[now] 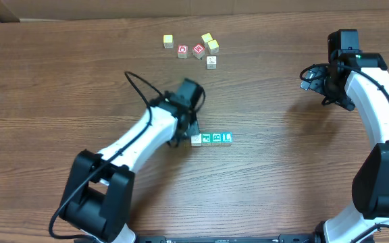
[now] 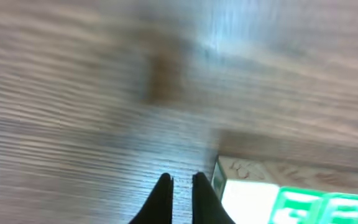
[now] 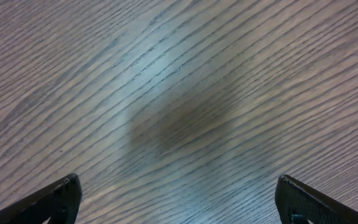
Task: Flip 5 blocks
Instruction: 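Open the left gripper and raise it back to the left, then move the right gripper over the white tree-picture block in the cluster, then grasp the white tree block with the right gripper and lift it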
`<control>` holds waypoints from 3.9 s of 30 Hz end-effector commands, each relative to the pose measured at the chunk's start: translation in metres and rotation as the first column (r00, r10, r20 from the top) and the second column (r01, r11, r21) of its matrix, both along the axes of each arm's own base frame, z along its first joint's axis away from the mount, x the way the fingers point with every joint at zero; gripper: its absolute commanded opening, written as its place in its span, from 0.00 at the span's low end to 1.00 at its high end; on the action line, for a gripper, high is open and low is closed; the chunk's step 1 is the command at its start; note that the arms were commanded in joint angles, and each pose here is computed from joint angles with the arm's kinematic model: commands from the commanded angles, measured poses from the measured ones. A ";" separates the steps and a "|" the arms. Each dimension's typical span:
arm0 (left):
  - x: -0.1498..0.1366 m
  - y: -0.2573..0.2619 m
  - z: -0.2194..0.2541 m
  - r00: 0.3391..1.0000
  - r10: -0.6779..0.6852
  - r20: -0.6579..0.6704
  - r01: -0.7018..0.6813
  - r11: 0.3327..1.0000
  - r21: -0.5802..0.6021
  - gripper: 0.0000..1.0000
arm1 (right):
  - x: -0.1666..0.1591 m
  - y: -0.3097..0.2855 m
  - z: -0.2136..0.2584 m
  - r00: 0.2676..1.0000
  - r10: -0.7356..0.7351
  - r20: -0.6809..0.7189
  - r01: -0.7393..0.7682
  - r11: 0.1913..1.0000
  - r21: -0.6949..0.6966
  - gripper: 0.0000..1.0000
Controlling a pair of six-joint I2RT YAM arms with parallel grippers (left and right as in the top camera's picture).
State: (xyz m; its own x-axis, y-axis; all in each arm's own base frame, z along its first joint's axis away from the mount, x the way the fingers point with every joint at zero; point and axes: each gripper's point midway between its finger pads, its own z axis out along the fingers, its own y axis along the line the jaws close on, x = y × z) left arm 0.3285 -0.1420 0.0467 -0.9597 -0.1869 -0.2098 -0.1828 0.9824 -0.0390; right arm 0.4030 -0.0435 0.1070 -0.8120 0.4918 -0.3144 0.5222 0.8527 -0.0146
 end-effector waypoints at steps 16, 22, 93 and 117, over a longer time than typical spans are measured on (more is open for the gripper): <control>0.075 0.077 0.131 0.978 0.066 0.197 -0.050 0.995 -0.085 0.68 | 0.004 0.000 0.011 0.999 0.006 0.033 -0.006 1.000 -0.005 1.00; 0.082 0.111 0.132 0.966 0.144 0.215 -0.134 0.989 -0.060 0.98 | 0.005 0.000 0.011 0.999 0.006 0.034 -0.006 1.000 -0.005 1.00; 0.068 0.174 0.130 0.949 0.248 0.196 -0.275 0.953 0.127 1.00 | 0.112 0.281 0.022 0.791 0.449 0.416 -0.524 0.848 0.080 0.82; 0.068 0.174 0.130 0.949 0.248 0.197 -0.275 0.953 0.127 1.00 | 0.155 0.303 -0.078 0.747 0.492 0.447 -0.532 0.846 -0.044 0.61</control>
State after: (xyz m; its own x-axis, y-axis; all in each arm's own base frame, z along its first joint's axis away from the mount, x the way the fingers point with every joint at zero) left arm 0.3938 0.0267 0.1695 -0.8340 -0.3860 -0.3942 -0.4351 0.8995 0.0399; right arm 0.5514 0.2684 0.0271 -0.7657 0.0755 -0.6388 -0.0881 0.9714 0.2205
